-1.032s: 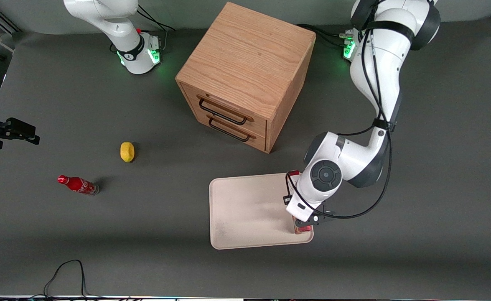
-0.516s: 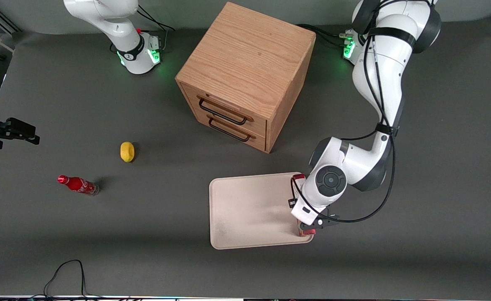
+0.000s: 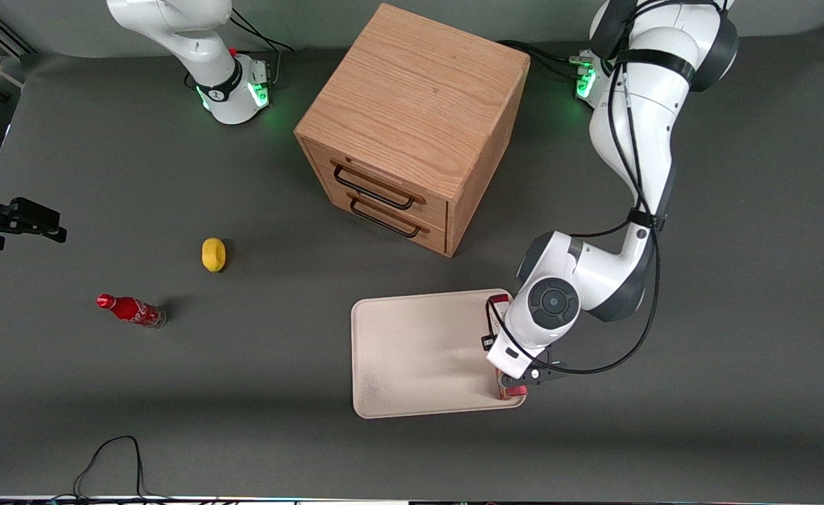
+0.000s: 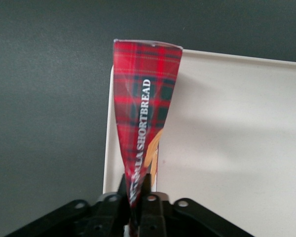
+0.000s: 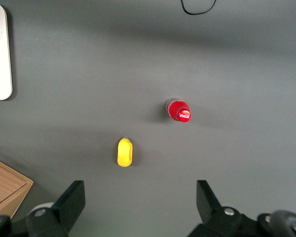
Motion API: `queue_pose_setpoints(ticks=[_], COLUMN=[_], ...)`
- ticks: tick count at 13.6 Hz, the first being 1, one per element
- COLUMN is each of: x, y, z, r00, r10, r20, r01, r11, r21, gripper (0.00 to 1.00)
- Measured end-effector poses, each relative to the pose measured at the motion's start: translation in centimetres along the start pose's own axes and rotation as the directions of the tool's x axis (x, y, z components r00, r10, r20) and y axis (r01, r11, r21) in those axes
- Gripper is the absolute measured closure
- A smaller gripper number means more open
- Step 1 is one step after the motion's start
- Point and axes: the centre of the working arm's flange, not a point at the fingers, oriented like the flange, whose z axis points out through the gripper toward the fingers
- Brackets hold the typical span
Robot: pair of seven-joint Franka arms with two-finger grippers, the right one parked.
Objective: Place red cookie box on tray
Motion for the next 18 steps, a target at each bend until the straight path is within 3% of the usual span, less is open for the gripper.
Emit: queue_pose_setpoints(ticks=[5, 8, 15, 18], x=[0.2, -0.4, -6.1, -8.6], y=[0.3, 0.6, -0.7, -1.7], z=[-1.4, -5.9, -24.2, -29.7], r00=[1.0, 1.0, 0.997, 0.996], r10=[0.0, -0.013, 0.013, 0.017], r20=[-0.015, 0.014, 0.081, 0.086], r01=[0.0, 0.013, -0.018, -0.024], r11=[1.0, 1.0, 0.998, 0.997], r21=[-0.012, 0.007, 0.068, 0.079], gripper=[0.3, 0.0, 0.0, 0.0])
